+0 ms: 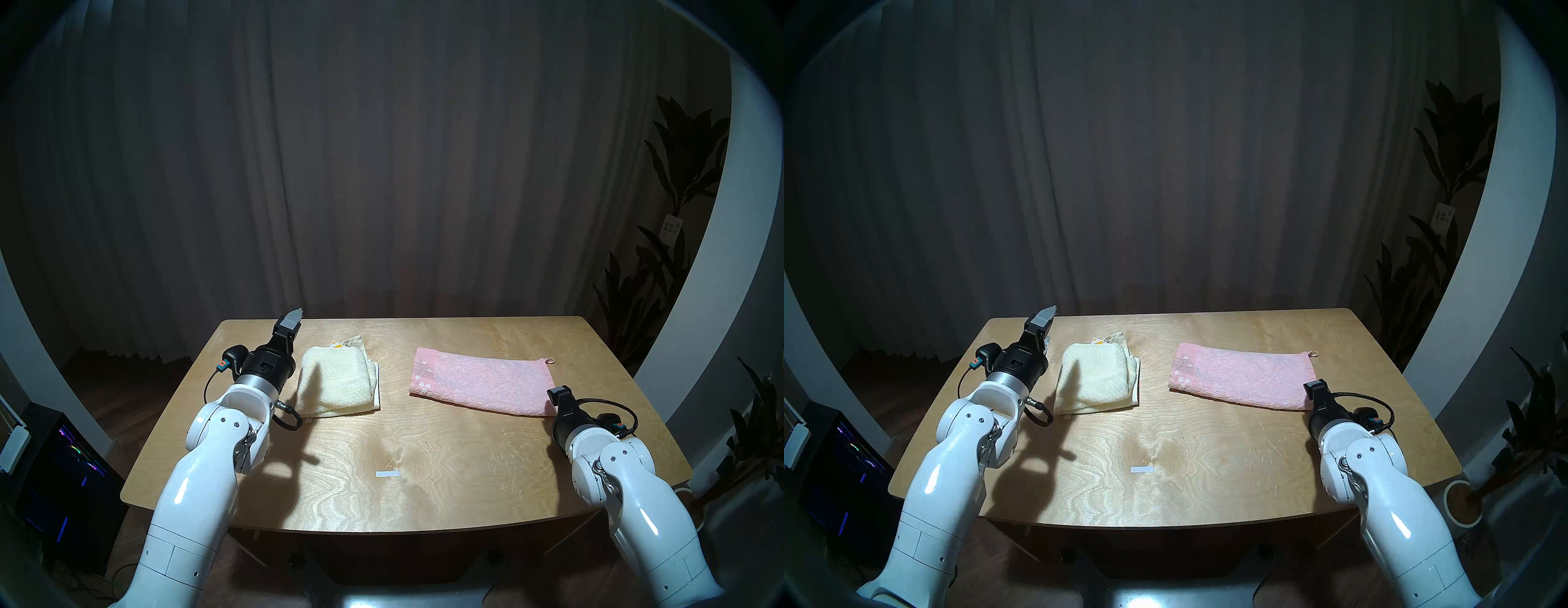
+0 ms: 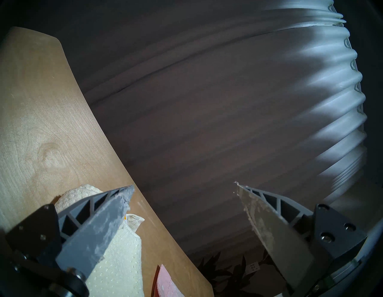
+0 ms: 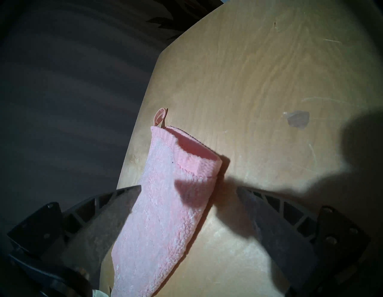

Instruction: Fold each towel twice and stack them on table

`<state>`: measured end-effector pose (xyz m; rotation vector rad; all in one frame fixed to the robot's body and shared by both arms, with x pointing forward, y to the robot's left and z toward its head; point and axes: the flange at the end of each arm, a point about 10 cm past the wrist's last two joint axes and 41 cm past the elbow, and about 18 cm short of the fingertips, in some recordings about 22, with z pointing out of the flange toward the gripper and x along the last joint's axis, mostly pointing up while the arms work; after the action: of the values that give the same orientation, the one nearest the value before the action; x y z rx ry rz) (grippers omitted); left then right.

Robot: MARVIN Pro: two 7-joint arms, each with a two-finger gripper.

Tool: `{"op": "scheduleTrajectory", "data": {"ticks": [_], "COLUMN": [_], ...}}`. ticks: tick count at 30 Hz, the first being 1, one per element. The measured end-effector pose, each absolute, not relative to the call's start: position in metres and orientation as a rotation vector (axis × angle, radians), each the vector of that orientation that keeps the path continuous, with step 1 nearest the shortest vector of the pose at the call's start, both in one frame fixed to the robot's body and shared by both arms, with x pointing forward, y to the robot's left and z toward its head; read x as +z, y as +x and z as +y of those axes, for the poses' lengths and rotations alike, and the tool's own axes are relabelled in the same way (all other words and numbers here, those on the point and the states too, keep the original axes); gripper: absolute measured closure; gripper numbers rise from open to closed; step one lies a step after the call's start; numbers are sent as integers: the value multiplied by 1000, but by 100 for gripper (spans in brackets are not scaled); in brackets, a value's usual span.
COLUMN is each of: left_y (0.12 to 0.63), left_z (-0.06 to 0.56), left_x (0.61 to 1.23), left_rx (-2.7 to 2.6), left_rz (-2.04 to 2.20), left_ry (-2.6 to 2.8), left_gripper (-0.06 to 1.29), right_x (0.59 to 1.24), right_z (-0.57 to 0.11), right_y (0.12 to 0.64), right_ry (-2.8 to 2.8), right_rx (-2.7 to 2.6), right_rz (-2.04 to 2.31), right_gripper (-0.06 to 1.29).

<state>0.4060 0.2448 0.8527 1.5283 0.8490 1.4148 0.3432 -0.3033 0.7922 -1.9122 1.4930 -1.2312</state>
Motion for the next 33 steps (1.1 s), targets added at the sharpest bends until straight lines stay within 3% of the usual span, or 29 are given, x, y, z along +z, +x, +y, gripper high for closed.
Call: {"op": "scheduleTrajectory", "data": {"ticks": [19,20,21,22,24,26,27,33], "left_y": [409,409,409,409,409,410,410,411], "left_z": [245,245,245,245,244,243,242,237], "left_x": [852,852,852,852,852,852,852,852], "left_rx": [1427,1427,1427,1426,1425,1423,1422,1415], "left_rz": [882,884,887,890,893,895,896,895], "left_ry": [1521,1520,1520,1520,1519,1518,1518,1519], "left_gripper": [-2,-2,-2,-2,-2,-2,-2,-2], "right_x": [792,791,789,784,777,778,779,777], "right_z": [-286,-286,-287,-288,-289,-289,-289,-290], "right_y": [392,395,397,399,401,406,409,416], "right_ry": [-2037,-2043,-2052,-2067,-2089,-2092,-2093,-2124], "right_rx": [-1244,-1245,-1242,-1233,-1221,-1228,-1232,-1275], "right_rz": [1547,1551,1558,1569,1582,1579,1575,1504], "right_gripper": [2,8,31,62,96,117,125,126]}}
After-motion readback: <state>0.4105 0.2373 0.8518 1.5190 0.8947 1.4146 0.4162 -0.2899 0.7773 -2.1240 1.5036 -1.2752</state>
